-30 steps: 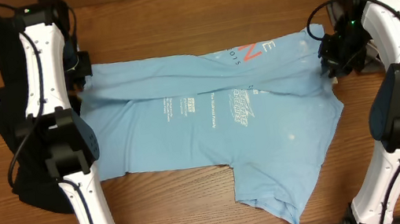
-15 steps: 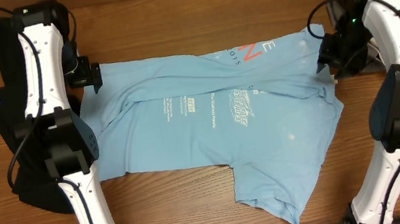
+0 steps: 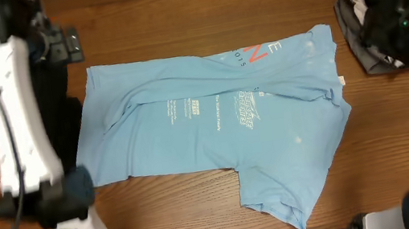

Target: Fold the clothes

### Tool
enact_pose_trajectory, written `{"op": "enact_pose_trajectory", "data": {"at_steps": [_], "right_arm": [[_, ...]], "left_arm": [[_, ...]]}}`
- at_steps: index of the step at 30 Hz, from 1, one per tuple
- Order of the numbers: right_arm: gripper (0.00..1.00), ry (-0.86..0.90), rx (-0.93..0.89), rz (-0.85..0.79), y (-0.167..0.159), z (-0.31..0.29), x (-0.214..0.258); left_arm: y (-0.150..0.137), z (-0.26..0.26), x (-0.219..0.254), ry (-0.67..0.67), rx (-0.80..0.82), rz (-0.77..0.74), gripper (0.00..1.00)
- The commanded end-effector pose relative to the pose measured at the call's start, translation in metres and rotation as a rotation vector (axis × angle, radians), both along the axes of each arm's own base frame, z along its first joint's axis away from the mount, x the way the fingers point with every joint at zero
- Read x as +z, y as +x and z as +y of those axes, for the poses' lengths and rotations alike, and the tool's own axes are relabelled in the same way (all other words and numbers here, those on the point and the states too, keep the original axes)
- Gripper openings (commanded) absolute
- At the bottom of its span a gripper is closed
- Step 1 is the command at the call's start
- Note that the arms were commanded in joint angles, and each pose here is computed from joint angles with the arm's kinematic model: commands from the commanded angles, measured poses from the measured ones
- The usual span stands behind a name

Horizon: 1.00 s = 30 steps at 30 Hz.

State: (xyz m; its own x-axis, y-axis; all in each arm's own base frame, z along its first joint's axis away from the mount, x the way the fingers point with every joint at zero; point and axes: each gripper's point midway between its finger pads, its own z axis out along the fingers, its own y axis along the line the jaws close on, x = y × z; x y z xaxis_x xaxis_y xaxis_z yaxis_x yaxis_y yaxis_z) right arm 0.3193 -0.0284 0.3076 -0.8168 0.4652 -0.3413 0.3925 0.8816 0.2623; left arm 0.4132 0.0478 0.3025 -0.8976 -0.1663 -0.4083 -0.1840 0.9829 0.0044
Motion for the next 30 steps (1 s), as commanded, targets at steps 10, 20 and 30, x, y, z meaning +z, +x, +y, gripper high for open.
{"op": "enact_pose_trajectory", "data": {"at_steps": [10, 20, 30], "right_arm": [[0.59, 0.037, -0.104, -0.153, -0.076, 0.013, 0.053], [0.61, 0.074, -0.165, -0.079, -0.123, 0.021, 0.015], [0.61, 0.093, -0.169, 0.112, -0.118, 0.021, -0.056]], "left_arm": [[-0.075, -0.021, 0.091, -0.052, -0.026, -0.24, 1.0], [-0.105, -0.034, 0.016, -0.133, -0.038, 0.023, 1.0], [-0.097, -0.03, -0.113, -0.168, 0.082, 0.235, 1.0]]}}
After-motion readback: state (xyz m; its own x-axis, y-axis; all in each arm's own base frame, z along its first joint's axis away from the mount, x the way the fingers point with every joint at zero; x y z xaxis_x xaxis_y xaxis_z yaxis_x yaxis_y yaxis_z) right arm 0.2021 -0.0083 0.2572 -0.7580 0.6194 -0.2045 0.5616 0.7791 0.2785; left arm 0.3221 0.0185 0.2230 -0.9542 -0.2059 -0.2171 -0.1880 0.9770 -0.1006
